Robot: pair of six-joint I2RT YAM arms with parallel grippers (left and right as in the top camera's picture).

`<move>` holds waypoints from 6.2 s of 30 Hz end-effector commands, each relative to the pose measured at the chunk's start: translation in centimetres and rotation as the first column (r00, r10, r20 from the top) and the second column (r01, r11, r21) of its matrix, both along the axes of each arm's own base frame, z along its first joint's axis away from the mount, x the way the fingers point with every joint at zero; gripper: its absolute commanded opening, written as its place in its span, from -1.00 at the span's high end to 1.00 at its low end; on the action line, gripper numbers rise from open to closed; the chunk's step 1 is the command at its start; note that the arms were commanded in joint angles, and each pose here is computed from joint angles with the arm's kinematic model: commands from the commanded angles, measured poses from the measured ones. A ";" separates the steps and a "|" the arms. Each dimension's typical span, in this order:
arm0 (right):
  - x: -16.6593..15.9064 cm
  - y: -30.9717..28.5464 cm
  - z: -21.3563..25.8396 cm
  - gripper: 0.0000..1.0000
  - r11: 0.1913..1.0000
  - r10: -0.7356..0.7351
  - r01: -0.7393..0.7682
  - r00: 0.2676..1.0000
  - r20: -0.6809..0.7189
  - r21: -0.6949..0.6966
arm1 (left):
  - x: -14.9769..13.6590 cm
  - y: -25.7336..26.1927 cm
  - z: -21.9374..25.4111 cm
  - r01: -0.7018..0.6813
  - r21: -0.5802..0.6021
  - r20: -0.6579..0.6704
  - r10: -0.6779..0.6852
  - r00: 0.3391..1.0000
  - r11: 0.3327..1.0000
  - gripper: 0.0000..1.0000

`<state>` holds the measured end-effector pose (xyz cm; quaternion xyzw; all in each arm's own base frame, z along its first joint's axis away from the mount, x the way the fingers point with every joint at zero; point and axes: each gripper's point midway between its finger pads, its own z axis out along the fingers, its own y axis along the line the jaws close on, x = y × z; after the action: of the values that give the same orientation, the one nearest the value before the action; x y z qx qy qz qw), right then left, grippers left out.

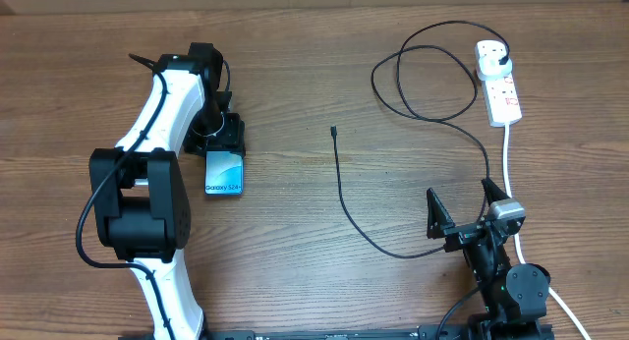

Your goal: Plug charger to phone and switch on socket

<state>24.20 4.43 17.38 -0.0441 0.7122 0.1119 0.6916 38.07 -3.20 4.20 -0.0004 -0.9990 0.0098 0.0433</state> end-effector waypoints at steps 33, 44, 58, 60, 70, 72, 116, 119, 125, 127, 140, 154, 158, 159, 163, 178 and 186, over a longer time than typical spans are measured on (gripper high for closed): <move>0.0 0.0 -0.2 -1.00 1.000 -0.001 0.001 1.000 0.003 0.003 | 1.4 -10.0 6.5 -0.403 -0.502 -0.213 0.343 0.915 0.765 0.92; 0.0 0.0 -0.2 -1.00 1.000 -0.001 0.001 1.000 0.003 0.003 | 1.7 -10.9 7.1 -0.401 -0.552 -0.222 0.334 0.916 0.731 0.92; -0.5 2.1 -0.2 -1.00 0.987 0.124 -0.121 0.992 -0.021 0.106 | 1.6 -12.4 8.5 -0.411 -0.630 -0.274 0.307 0.911 0.659 0.92; -0.5 2.4 -0.4 -1.00 0.983 0.140 -0.134 0.989 -0.041 0.124 | 1.5 -12.8 8.9 -0.414 -0.649 -0.288 0.298 0.910 0.638 0.92; 0.2 3.2 -0.2 -1.00 0.978 0.181 -0.157 0.965 -0.188 0.139 | 0.9 -14.7 11.8 -0.498 -0.718 -0.425 0.261 0.867 0.486 0.91; 0.7 3.2 -0.1 -1.00 0.979 0.180 -0.149 0.955 -0.236 0.142 | 0.6 -14.9 12.2 -0.549 -0.698 -0.479 0.271 0.835 0.460 0.92; 9.9 15.6 -1.9 -0.99 0.811 0.544 -0.164 0.565 -0.621 0.562 | 0.4 -10.6 8.6 -0.839 -0.320 -0.584 0.606 0.540 0.439 0.92; 10.0 17.6 -2.9 -0.86 0.786 0.573 -0.136 0.527 -0.628 0.603 | 0.5 -10.0 8.1 -0.846 -0.295 -0.560 0.637 0.530 0.444 0.91; 10.0 20.8 -4.2 -0.61 0.740 0.624 -0.108 0.479 -0.617 0.664 | 0.6 -9.6 7.7 -0.842 -0.287 -0.534 0.653 0.537 0.457 0.92; 10.0 21.7 -3.8 -0.60 0.723 0.643 -0.124 0.481 -0.597 0.679 | 0.5 -9.5 7.5 -0.841 -0.282 -0.527 0.658 0.538 0.461 0.92; 11.5 26.7 -9.1 -0.50 0.744 0.583 -0.053 0.540 -0.607 0.667 | 0.1 -10.9 7.3 -0.829 -0.270 -0.518 0.652 0.554 0.490 0.91; 12.9 27.2 -12.8 -0.52 0.760 0.555 0.016 0.503 -0.663 0.649 | 0.0 -9.4 6.1 -0.821 -0.215 -0.436 0.700 0.565 0.529 0.92; 12.9 27.1 -12.8 -0.53 0.760 0.555 0.016 0.504 -0.662 0.649 | 0.2 -9.1 5.9 -0.818 -0.209 -0.414 0.710 0.570 0.535 0.89; 12.9 27.1 -12.8 -0.52 0.760 0.555 0.016 0.504 -0.662 0.649 | 0.3 -9.0 5.8 -0.817 -0.209 -0.407 0.712 0.572 0.537 0.89; 13.0 27.1 -12.7 -0.52 0.760 0.556 0.012 0.507 -0.659 0.650 | 0.4 -8.6 5.6 -0.815 -0.199 -0.383 0.722 0.576 0.544 0.86; 13.1 28.0 -11.6 -0.53 0.750 0.591 -0.056 0.505 -0.629 0.660 | 0.5 -8.2 5.4 -0.812 -0.194 -0.362 0.729 0.581 0.551 0.67; 13.1 27.9 -11.7 -0.54 0.756 0.589 -0.070 0.507 -0.629 0.651 | 0.5 -8.2 5.4 -0.812 -0.194 -0.362 0.729 0.581 0.550 0.77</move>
<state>36.50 32.11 4.58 0.0821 0.8633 0.4472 0.2191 37.99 -11.55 9.09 0.4364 -0.8615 0.1990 0.1666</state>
